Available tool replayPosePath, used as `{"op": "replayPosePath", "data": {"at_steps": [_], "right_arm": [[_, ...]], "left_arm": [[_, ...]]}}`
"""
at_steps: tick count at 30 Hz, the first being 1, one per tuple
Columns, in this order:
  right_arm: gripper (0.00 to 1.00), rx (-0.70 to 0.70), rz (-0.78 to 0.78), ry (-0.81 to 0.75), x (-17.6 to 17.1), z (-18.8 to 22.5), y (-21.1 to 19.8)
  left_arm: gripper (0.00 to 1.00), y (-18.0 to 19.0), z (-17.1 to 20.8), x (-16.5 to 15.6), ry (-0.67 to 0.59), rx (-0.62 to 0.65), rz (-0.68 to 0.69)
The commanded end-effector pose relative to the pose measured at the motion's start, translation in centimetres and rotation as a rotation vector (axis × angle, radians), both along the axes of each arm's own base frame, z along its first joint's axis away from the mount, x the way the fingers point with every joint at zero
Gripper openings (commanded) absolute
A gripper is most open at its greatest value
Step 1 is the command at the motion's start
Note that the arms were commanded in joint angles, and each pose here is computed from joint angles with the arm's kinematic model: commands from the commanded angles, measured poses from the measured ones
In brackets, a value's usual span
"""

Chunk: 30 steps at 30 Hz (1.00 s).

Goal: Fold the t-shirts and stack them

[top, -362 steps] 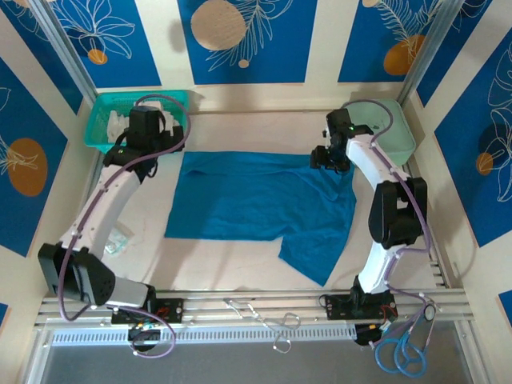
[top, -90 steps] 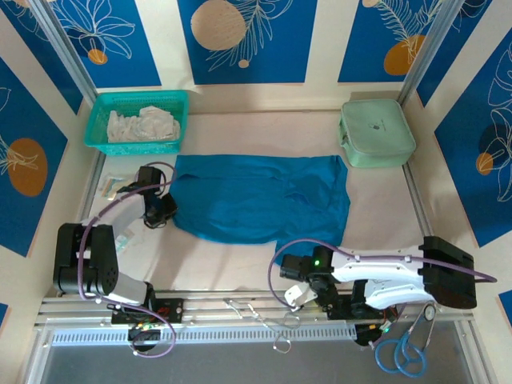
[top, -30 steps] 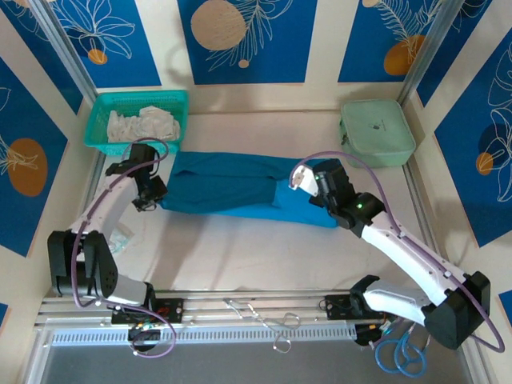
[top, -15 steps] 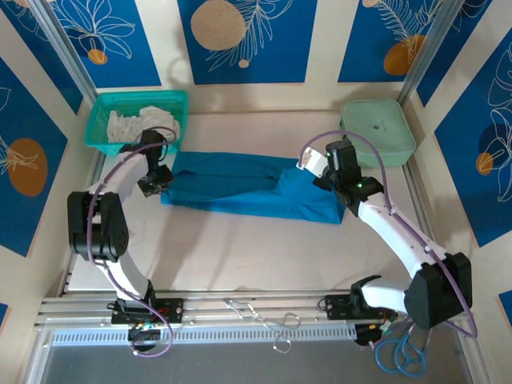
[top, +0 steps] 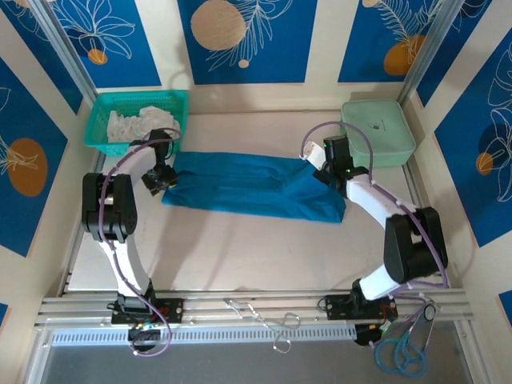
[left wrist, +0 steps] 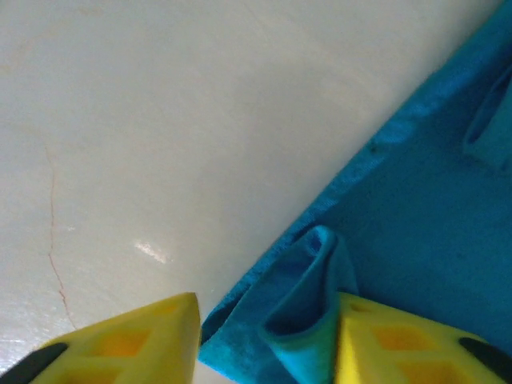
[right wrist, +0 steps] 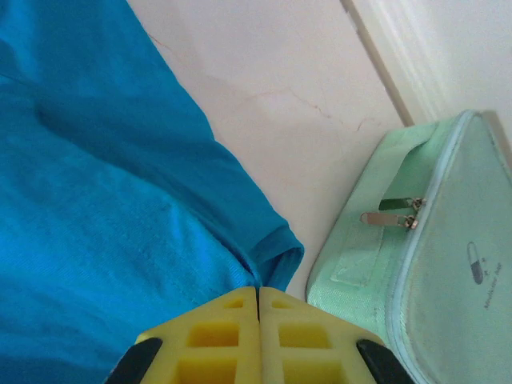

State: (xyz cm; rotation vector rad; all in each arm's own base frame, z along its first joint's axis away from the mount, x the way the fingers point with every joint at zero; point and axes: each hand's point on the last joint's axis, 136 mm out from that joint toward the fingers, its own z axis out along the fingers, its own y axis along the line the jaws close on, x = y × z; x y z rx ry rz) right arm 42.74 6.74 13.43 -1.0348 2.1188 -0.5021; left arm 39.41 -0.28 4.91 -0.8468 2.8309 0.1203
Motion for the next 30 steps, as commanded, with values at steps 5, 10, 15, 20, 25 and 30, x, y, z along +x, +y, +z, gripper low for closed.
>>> {"op": "replayPosePath", "data": {"at_steps": [5,10,15,20,25,30], "right_arm": [[0.28,0.095,-0.369,-0.106,4.4,0.7,-4.0],[0.39,0.239,-0.499,-0.111,3.7,2.0,-4.6],[0.43,0.393,-0.622,-0.045,0.6,3.0,-4.6],[0.45,0.629,-0.732,0.132,-4.3,2.6,-2.9],[0.49,0.846,-0.835,0.3,-8.9,1.1,-1.5],[0.5,0.996,-0.946,0.462,-11.5,-1.3,-0.4]], "left_arm": [[0.9,1.0,3.7,0.2,-0.072,0.049,0.024],[0.99,1.2,8.8,-0.3,-0.2,0.054,0.007],[0.99,0.7,13.7,-1.3,-0.316,0.034,-0.062],[0.96,-1.3,15.9,-1.2,-0.37,-0.044,-0.185],[0.71,-4.9,14.8,1.5,-0.315,-0.126,-0.327],[0.55,-9.3,11.8,5.9,-0.213,-0.116,-0.458]]}}
